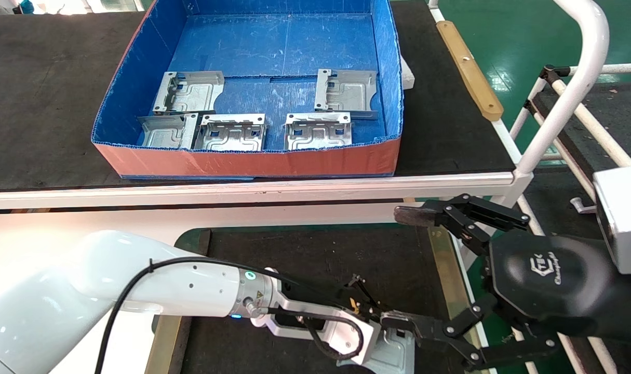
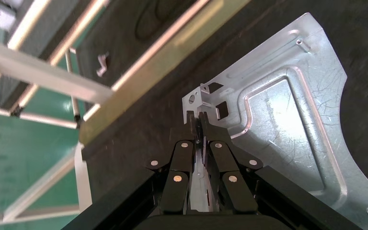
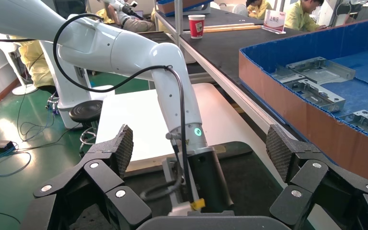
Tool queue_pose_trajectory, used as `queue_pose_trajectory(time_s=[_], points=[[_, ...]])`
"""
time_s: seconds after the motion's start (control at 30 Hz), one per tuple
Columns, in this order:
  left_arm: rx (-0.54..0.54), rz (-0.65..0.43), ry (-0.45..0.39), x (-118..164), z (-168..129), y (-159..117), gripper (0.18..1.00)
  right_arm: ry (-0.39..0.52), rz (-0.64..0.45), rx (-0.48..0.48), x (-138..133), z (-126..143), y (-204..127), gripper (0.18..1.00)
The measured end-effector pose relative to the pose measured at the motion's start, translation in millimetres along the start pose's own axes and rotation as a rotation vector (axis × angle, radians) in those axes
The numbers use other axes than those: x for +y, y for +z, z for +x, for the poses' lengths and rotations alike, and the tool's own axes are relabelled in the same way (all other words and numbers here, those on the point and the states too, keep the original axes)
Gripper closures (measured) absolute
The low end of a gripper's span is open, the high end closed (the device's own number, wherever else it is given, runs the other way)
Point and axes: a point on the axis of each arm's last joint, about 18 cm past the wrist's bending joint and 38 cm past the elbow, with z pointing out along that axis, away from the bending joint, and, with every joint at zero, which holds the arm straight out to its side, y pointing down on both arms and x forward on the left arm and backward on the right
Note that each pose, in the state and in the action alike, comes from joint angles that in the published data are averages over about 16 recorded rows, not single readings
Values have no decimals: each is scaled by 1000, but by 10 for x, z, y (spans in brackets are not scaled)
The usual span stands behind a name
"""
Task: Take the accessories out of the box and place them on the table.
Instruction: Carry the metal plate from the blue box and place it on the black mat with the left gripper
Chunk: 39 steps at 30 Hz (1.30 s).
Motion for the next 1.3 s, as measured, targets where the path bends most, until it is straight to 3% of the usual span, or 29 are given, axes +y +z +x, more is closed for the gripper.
queue_pose_trajectory(time_s=[0.4, 1.3], points=[[-61, -83, -16, 45, -230, 206, 988, 0, 0, 0, 0, 0, 0, 178], [-127, -121, 14, 38, -564, 437, 986, 0, 0, 0, 0, 0, -1, 178]])
